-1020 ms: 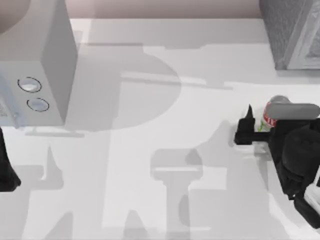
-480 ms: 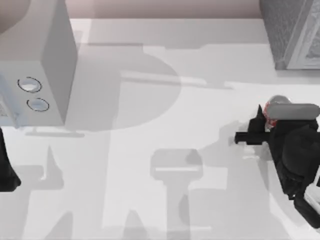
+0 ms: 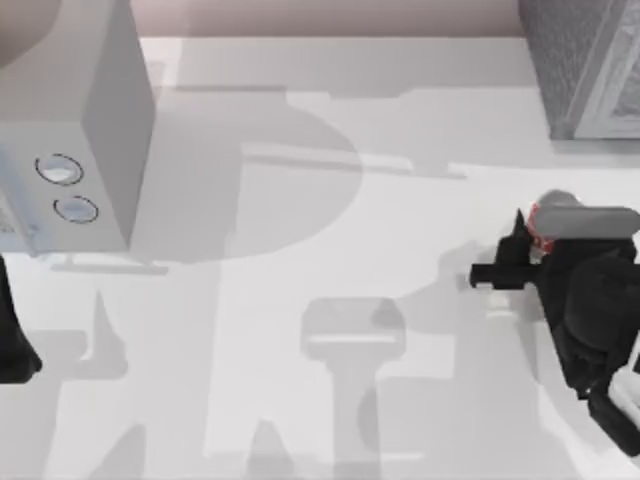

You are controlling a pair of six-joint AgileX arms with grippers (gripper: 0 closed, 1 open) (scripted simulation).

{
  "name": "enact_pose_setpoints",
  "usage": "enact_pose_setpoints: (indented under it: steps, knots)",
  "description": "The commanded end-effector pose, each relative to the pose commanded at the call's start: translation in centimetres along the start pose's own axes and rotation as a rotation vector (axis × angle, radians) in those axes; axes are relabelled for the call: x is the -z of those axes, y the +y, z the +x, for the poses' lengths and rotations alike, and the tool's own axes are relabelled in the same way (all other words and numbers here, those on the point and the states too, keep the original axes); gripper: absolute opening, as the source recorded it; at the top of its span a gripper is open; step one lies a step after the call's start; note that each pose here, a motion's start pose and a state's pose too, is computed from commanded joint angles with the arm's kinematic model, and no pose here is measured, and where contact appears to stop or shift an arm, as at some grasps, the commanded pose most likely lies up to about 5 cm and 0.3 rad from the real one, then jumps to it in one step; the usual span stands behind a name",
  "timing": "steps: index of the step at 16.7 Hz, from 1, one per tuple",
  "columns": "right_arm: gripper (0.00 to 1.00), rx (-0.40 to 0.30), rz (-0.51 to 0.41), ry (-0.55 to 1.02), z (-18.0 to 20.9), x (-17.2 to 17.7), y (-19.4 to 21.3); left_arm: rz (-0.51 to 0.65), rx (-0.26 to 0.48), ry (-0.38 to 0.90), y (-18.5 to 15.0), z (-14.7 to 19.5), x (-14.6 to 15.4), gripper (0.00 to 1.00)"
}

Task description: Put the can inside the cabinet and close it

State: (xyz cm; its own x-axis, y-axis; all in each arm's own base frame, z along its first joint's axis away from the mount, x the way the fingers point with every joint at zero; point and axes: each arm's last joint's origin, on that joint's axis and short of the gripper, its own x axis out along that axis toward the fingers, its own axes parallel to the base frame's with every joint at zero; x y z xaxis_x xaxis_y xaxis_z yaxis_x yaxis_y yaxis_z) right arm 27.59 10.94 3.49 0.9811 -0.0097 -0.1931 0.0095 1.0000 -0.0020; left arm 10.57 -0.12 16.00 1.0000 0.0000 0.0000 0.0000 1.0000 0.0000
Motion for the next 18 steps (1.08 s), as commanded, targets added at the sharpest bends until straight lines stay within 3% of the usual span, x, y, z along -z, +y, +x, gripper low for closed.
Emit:
enact_pose_setpoints:
  steps: [7,18]
  knots:
    - [0.0,0.001,0.001,-0.008,0.2,-1.3,0.2,0.0,0.0,0.0,0.0,0.0,0.0,1.0]
    - [0.0,0.003,-0.006,0.008,-1.8,-12.5,0.2,0.0,0.0,0.0,0.0,0.0,0.0,1.0]
